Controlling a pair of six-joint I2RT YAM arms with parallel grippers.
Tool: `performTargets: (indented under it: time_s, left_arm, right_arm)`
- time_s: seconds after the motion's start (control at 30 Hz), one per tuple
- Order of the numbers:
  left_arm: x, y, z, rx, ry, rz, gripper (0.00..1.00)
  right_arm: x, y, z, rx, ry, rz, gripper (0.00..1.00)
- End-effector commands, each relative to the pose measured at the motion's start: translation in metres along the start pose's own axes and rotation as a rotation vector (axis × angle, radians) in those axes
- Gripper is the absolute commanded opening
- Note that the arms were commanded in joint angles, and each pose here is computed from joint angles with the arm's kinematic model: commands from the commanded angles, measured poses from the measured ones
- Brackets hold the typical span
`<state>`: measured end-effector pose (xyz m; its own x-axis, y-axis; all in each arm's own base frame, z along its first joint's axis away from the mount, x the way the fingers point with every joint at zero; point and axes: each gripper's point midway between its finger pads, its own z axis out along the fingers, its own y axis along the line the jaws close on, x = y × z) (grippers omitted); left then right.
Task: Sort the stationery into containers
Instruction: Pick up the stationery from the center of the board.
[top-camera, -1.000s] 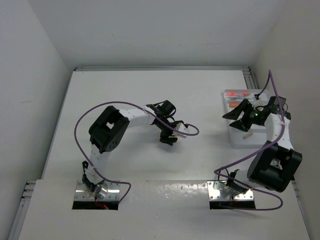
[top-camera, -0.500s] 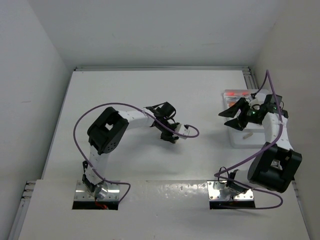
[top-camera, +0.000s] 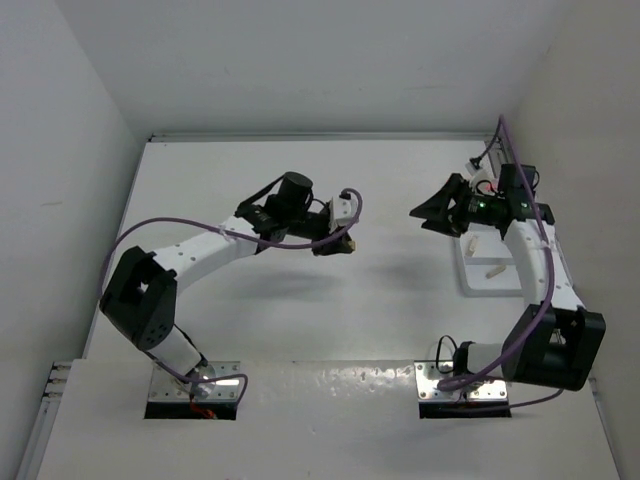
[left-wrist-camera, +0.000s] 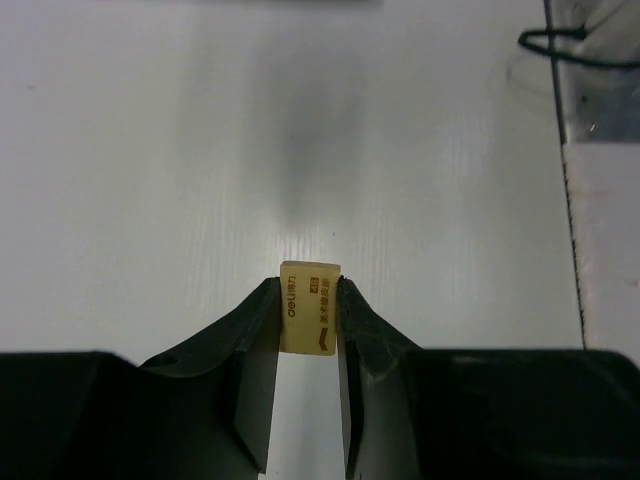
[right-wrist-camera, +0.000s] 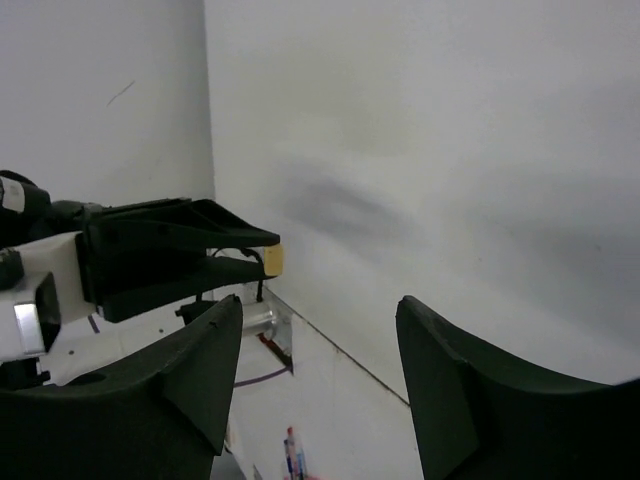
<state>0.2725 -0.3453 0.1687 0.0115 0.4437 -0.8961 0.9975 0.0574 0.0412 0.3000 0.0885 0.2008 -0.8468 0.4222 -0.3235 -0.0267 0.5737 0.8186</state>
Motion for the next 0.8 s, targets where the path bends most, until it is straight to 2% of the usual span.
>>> performTargets:
  time_s: [0.0,0.2,0.33,0.43,0.57,0.77]
  left_arm:
    - [-0.04,0.001,-0.01,0.019,-0.126,-0.122,0.0]
    - [-0.065,0.006,-0.017,0.013,-0.17,-0.182,0.0]
    - [-0.071,0.01,-0.017,-0.004,-0.168,-0.178,0.0]
    - [-0.073,0.011,-0.016,-0.005,-0.169,-0.173,0.0]
    - [-0.077,0.013,-0.012,-0.011,-0.165,-0.166,0.0]
    - [-0.081,0.013,-0.007,-0.017,-0.154,-0.149,0.0]
  right_arm:
    - [-0.02,0.036,0.009,-0.108,-0.019,-0.065,0.61]
    - [-0.013,0.056,0.025,-0.22,0.059,-0.044,0.59]
    - [0.006,0.059,0.038,-0.223,0.117,-0.044,0.6]
    - [0.028,0.06,0.052,-0.226,0.19,-0.063,0.56]
    - [0.037,0.061,0.065,-0.213,0.238,-0.069,0.51]
    - [0.044,0.066,0.079,-0.22,0.293,-0.083,0.51]
